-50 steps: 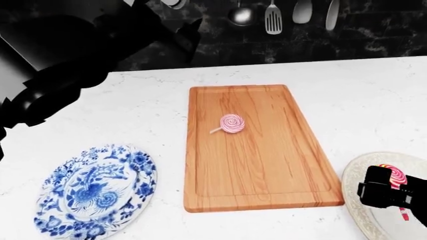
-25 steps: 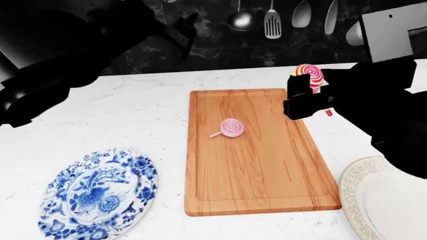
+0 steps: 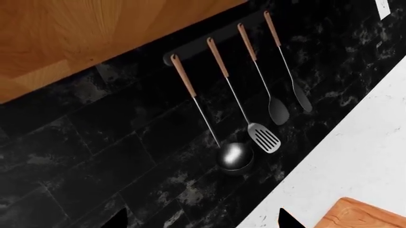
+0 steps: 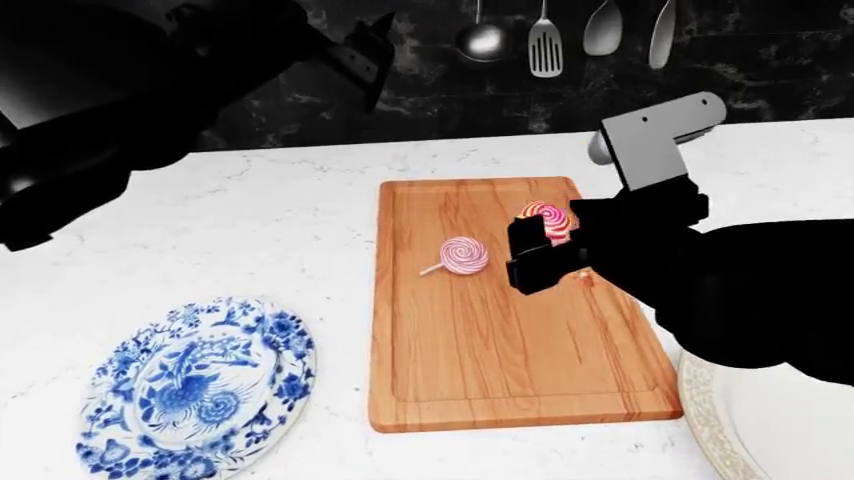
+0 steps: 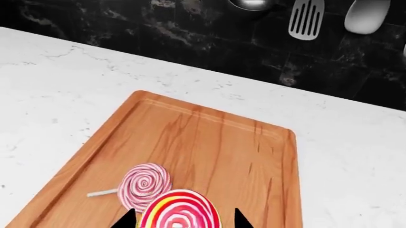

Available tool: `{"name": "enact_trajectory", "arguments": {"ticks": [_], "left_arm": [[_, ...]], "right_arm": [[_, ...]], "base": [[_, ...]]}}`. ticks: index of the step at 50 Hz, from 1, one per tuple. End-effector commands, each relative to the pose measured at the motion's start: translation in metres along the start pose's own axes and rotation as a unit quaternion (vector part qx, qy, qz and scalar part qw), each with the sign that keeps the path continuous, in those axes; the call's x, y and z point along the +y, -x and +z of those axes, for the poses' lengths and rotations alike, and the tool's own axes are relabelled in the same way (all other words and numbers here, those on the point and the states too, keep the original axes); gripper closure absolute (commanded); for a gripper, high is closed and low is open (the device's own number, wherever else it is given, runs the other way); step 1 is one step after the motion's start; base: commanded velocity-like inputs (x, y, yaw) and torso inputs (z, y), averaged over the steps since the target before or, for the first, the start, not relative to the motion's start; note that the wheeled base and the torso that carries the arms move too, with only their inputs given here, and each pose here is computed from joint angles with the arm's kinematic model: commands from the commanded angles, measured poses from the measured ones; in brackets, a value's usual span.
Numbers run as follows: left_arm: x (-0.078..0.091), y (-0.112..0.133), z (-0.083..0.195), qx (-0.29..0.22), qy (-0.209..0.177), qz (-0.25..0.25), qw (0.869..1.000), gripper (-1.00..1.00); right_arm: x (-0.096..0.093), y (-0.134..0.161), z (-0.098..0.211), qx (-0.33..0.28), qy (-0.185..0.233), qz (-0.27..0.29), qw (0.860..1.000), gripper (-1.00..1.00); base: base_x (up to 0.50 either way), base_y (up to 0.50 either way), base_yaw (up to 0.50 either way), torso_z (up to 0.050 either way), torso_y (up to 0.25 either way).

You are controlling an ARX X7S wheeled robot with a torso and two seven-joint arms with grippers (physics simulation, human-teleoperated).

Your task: Move the dessert items from the plate to the tray.

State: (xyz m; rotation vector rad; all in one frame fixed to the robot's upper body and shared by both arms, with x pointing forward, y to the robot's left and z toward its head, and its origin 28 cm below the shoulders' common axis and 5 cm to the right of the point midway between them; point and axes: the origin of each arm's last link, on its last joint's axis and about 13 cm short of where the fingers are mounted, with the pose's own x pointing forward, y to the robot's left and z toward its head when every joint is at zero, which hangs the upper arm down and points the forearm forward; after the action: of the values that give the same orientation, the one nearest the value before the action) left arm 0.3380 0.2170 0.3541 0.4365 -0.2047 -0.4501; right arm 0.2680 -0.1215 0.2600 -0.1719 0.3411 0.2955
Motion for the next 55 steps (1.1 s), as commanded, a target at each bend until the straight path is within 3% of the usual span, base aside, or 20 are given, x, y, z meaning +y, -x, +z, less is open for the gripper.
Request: {"name": "enact_trajectory", "arguments": {"ticks": [1, 12, 16, 19, 25, 30, 39, 45, 55], "left_arm": [[0.0, 0.002, 0.003, -0.001, -0.004, 0.001, 1.0, -1.0], [0.0, -0.001, 0.003, -0.003, -0.004, -0.001, 1.0, -1.0], [0.0, -0.001, 0.005, -0.007, -0.005, 0.001, 1.0, -1.0], [-0.001, -0.002, 0.006, -0.021, -0.009, 0.006, 1.0, -1.0], [-0.007, -0.007, 0.008, -0.072, -0.043, 0.049, 0.995, -1.0], [-0.019, -0.003, 0.01, -0.107, -0.09, 0.068, 0.988, -1.0], [-0.042, 0.023, 0.008, -0.136, -0.093, 0.094, 0.982, -1.0], [-0.053, 0.045, 0.014, -0.141, -0.093, 0.103, 0.98, -1.0], [-0.059, 0.056, 0.015, -0.152, -0.09, 0.124, 0.976, -1.0]], "right_arm": [[-0.003, 0.004, 0.006, -0.005, -0.004, 0.001, 1.0, -1.0], [-0.006, 0.015, 0.022, -0.041, -0.009, -0.007, 0.999, -1.0], [-0.007, 0.019, 0.03, -0.102, -0.012, -0.005, 0.995, -1.0], [-0.003, 0.025, 0.036, -0.194, 0.004, -0.006, 0.981, -1.0], [0.006, 0.036, 0.044, -0.348, 0.059, -0.061, 0.934, -1.0], [0.008, 0.042, 0.05, -0.4, 0.065, -0.099, 0.909, -1.0], [0.017, 0.067, 0.056, -0.458, 0.083, -0.134, 0.875, -1.0], [0.019, 0.083, 0.053, -0.466, 0.072, -0.151, 0.869, -1.0], [0.022, 0.079, 0.05, -0.452, 0.067, -0.146, 0.877, -1.0]], "base": [[0.0, 0.0, 0.0, 0.0, 0.0], [0.0, 0.0, 0.0, 0.0, 0.0], [0.0, 0.0, 0.0, 0.0, 0.0], [0.0, 0.0, 0.0, 0.0, 0.0], [0.0, 0.0, 0.0, 0.0, 0.0], [0.0, 0.0, 0.0, 0.0, 0.0], [0.0, 0.0, 0.0, 0.0, 0.0], [0.0, 0.0, 0.0, 0.0, 0.0], [0.0, 0.0, 0.0, 0.0, 0.0]]}}
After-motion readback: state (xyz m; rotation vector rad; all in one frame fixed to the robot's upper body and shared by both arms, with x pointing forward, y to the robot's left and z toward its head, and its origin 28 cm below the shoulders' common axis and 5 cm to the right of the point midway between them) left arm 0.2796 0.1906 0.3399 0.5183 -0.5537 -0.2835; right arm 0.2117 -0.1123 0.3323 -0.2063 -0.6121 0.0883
